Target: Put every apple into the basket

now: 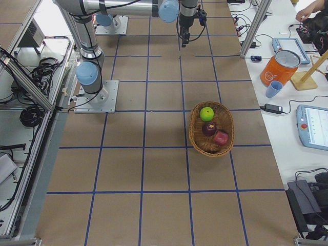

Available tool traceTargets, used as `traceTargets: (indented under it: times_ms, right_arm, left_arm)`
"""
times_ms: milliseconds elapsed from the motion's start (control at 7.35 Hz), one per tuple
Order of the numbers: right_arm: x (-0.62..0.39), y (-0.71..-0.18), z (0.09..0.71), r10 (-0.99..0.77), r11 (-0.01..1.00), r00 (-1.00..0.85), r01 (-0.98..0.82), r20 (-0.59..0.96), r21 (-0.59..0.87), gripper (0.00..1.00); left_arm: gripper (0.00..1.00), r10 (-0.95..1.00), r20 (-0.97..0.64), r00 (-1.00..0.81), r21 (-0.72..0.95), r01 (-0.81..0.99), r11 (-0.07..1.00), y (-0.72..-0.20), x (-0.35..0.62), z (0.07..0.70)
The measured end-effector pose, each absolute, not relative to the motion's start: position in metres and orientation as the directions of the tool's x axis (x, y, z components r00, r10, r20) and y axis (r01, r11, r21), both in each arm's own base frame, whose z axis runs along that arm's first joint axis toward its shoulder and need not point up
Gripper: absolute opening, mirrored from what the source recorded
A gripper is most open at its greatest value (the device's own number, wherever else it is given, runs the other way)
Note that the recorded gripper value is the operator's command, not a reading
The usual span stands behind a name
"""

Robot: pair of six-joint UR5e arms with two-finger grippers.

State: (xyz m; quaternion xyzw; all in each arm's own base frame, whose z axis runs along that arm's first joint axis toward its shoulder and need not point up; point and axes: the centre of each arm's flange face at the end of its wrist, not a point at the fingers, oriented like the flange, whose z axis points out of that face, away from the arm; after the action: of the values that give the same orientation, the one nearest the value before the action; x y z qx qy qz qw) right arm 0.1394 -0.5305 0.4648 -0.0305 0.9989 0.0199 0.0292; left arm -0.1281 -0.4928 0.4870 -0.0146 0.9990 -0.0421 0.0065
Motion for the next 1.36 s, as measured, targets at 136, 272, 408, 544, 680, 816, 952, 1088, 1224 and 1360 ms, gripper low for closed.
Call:
traceTargets:
  times_ms: [136,272,408,544,680,816,952,1088,1224,1360]
  right_arm:
    - [0.1379,-0.5262,0.4679,-0.059,0.998,-0.998,-0.061,-0.036,0.036,1.00]
    - [0.1373,-0.5245,0.4703,-0.061,0.998,-0.998,-0.061,-0.024,0.032,1.00]
    - [0.1370,-0.5239,0.4715,-0.061,0.998,-0.998,-0.062,-0.021,0.031,1.00]
    - [0.1373,-0.5237,0.4721,-0.062,0.998,-0.998,-0.063,-0.020,0.029,1.00]
    - [0.1376,-0.5237,0.4726,-0.063,0.998,-0.998,-0.064,-0.020,0.027,1.00]
    - [0.1377,-0.5236,0.4723,-0.063,0.998,-0.998,-0.064,-0.020,0.028,1.00]
    - [0.1377,-0.5232,0.4720,-0.064,0.998,-0.998,-0.064,-0.020,0.029,1.00]
    - [0.1377,-0.5229,0.4721,-0.064,0.998,-0.998,-0.064,-0.019,0.029,1.00]
    - [0.1377,-0.5228,0.4722,-0.063,0.998,-0.998,-0.064,-0.019,0.029,1.00]
    - [0.1377,-0.5228,0.4720,-0.063,0.998,-0.998,-0.064,-0.019,0.029,1.00]
  left_arm:
    - [1.00,-0.030,-0.011,-0.999,-0.083,-0.029,0.996,-0.4932,-0.1282,0.4864]
    - [1.00,-0.031,-0.011,-0.999,-0.083,-0.030,0.996,-0.4937,-0.1278,0.4860]
    - [1.00,-0.033,-0.010,-0.999,-0.084,-0.032,0.996,-0.4941,-0.1268,0.4864]
    - [1.00,-0.034,-0.012,-0.999,-0.082,-0.032,0.996,-0.4952,-0.1262,0.4853]
    - [1.00,-0.034,-0.015,-0.999,-0.077,-0.033,0.996,-0.4966,-0.1257,0.4829]
    - [1.00,-0.034,-0.017,-0.999,-0.076,-0.033,0.997,-0.4962,-0.1254,0.4823]
    - [1.00,-0.034,-0.017,-0.999,-0.077,-0.033,0.996,-0.4957,-0.1254,0.4826]
    - [1.00,-0.034,-0.016,-0.999,-0.075,-0.033,0.997,-0.4966,-0.1259,0.4816]
    - [1.00,-0.033,-0.017,-0.999,-0.073,-0.032,0.997,-0.4980,-0.1268,0.4799]
    - [1.00,-0.033,-0.016,-0.999,-0.075,-0.031,0.997,-0.4988,-0.1275,0.4794]
